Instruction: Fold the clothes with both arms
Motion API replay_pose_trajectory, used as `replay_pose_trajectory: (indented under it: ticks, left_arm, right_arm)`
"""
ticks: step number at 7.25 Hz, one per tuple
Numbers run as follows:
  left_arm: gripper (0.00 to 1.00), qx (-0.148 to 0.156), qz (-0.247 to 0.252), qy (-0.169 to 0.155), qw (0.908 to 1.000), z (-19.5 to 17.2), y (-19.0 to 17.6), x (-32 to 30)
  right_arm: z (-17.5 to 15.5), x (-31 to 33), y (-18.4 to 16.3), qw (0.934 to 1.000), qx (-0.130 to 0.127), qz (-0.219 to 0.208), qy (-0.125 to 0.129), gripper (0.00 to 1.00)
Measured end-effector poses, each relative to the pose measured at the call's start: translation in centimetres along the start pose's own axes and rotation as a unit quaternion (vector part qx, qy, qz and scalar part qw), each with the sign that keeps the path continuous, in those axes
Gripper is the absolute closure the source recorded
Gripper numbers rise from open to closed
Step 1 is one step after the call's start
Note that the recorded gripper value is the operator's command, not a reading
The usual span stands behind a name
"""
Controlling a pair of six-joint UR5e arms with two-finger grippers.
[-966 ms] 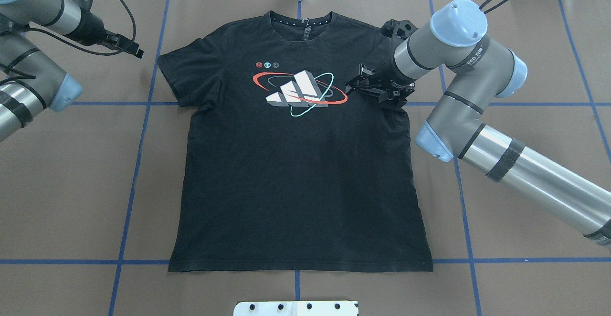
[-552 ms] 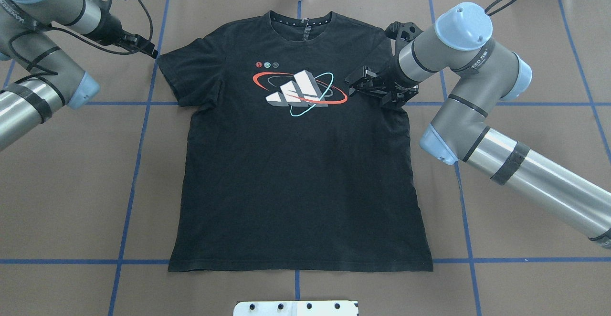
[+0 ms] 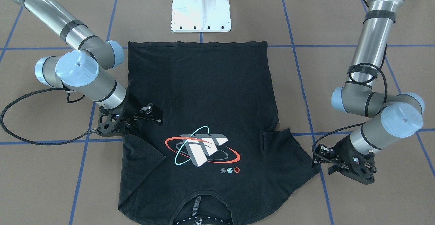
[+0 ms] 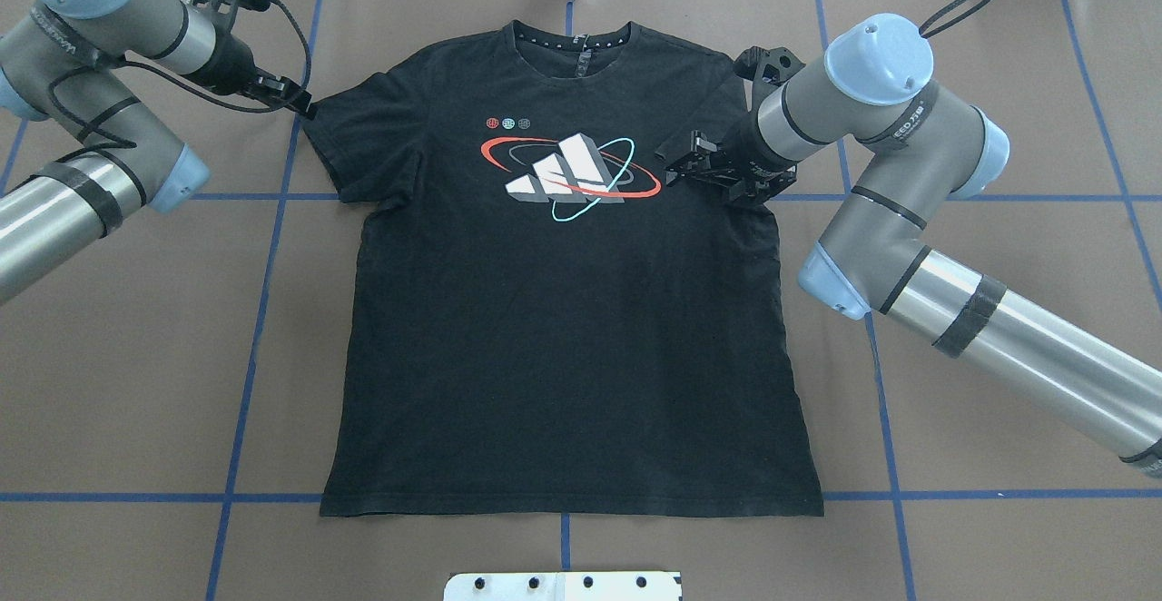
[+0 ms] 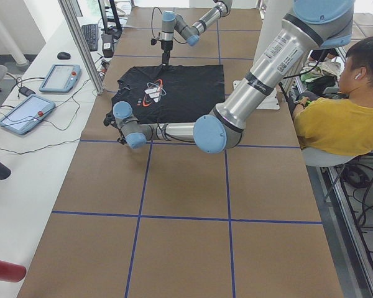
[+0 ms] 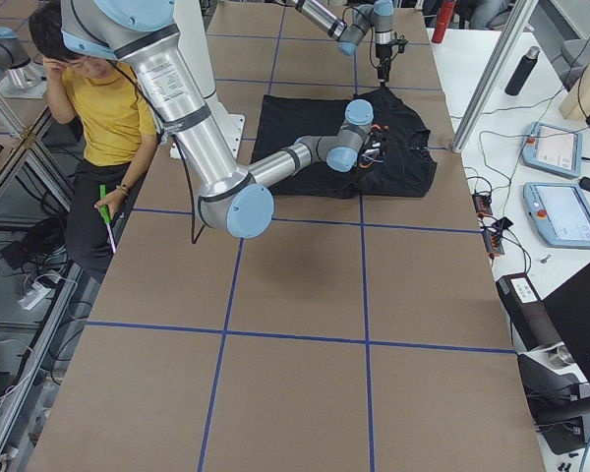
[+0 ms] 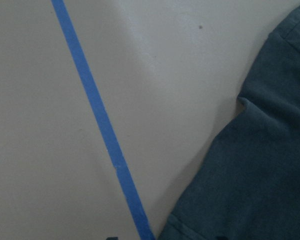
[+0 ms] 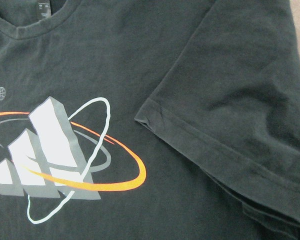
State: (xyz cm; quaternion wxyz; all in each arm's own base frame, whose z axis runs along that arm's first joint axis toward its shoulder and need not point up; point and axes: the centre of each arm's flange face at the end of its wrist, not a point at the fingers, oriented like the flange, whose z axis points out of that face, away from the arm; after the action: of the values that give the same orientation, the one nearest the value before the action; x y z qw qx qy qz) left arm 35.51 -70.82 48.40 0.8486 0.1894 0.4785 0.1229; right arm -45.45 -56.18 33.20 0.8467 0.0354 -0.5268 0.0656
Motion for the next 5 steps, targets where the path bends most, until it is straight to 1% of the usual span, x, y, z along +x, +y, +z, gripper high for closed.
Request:
replay_pose_trajectory:
  ticks: [1, 2, 3, 5]
  left_arm:
    - [0.54, -0.002, 0.0, 0.001, 1.0, 0.49, 0.05, 0.17]
    - [0.7, -0.002, 0.001, 0.001, 1.0, 0.85, 0.17, 0.17]
    - [1.0, -0.003, 0.001, 0.001, 1.0, 1.04, 0.25, 0.14]
    - [1.0, -0.002, 0.002, 0.001, 1.0, 1.06, 0.23, 0.15]
  right_arm:
    - [0.27, -0.07, 0.18, 1.0, 0.003, -0.001, 0.002, 0.0]
    - [0.41, -0.08, 0.29, 1.0, 0.005, -0.002, 0.003, 0.0]
    - [0.46, -0.06, 0.33, 1.0, 0.006, -0.002, 0.003, 0.0]
    - [0.45, -0.04, 0.34, 1.0, 0.006, -0.002, 0.003, 0.0]
